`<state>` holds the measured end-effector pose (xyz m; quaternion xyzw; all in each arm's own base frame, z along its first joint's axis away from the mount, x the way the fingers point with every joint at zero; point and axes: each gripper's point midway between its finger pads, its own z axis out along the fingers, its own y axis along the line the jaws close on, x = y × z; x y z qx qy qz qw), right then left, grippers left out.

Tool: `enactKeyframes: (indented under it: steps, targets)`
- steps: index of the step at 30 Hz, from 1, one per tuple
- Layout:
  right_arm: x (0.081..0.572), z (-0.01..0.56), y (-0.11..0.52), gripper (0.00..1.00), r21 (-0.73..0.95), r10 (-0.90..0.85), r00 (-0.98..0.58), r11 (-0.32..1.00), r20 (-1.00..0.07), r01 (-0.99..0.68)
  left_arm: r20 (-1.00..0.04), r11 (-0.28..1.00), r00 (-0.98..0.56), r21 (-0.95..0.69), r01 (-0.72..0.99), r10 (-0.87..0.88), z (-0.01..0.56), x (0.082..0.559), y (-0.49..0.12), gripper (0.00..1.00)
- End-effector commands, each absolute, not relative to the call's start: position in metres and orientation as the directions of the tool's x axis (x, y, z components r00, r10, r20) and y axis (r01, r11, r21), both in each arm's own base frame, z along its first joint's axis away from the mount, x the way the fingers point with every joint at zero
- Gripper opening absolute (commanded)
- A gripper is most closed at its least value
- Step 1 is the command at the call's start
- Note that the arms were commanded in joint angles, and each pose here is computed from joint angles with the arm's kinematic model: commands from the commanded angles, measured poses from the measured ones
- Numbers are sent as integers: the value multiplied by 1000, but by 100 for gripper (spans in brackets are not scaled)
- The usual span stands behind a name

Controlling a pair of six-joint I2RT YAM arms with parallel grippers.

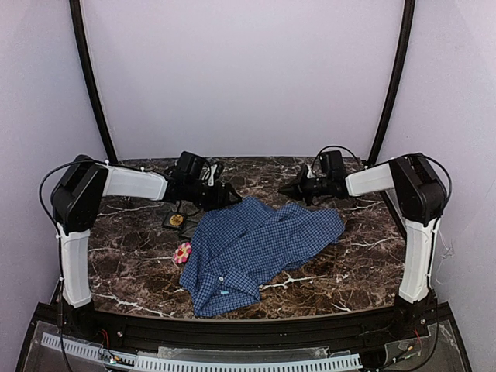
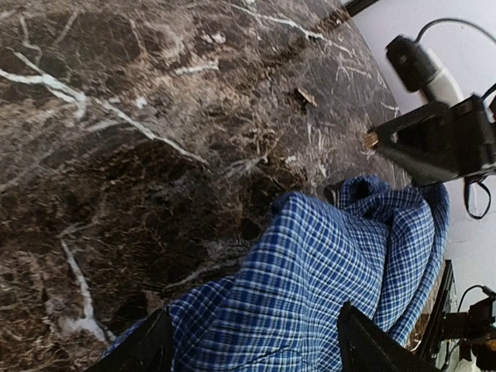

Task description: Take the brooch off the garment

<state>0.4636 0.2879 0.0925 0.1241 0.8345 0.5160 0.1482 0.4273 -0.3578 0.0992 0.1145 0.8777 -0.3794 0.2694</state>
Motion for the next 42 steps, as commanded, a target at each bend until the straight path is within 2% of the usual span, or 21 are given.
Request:
enactKeyframes:
  steps: [1, 6, 12, 18, 22, 27, 34, 38, 42]
  targets:
    - [444, 108, 276, 0, 893, 395, -906, 448, -152, 45, -608, 605, -789, -594, 531, 96, 104, 409, -388, 74]
    - [407, 92, 261, 0, 872, 399, -909, 480, -120, 96, -591, 546, -777, -587, 598, 216, 86, 372, -404, 73]
    - [366, 77, 244, 0, 838, 396, -913, 528, -97, 140, -550, 426, -736, -600, 677, 395, 70, 298, -423, 68]
    - [323, 67, 223, 0, 792, 397, -915, 579, -68, 192, -538, 359, -698, -606, 710, 473, 77, 244, -425, 66]
    - [317, 86, 219, 0, 795, 390, -914, 586, -108, 156, -558, 355, -689, -596, 721, 462, 97, 230, -418, 67]
    - [353, 128, 221, 0, 788, 387, -891, 614, -239, 55, -591, 410, -714, -586, 699, 374, 138, 246, -410, 74]
    - [424, 136, 221, 0, 795, 412, -847, 607, -336, -20, -616, 522, -777, -625, 581, 127, 184, 325, -390, 78]
    - [470, 127, 223, 0, 813, 424, -836, 580, -349, -46, -612, 570, -790, -656, 495, -17, 195, 365, -372, 77]
    - [507, 111, 226, 0, 813, 422, -837, 580, -349, -47, -620, 628, -780, -641, 442, -84, 196, 389, -360, 77]
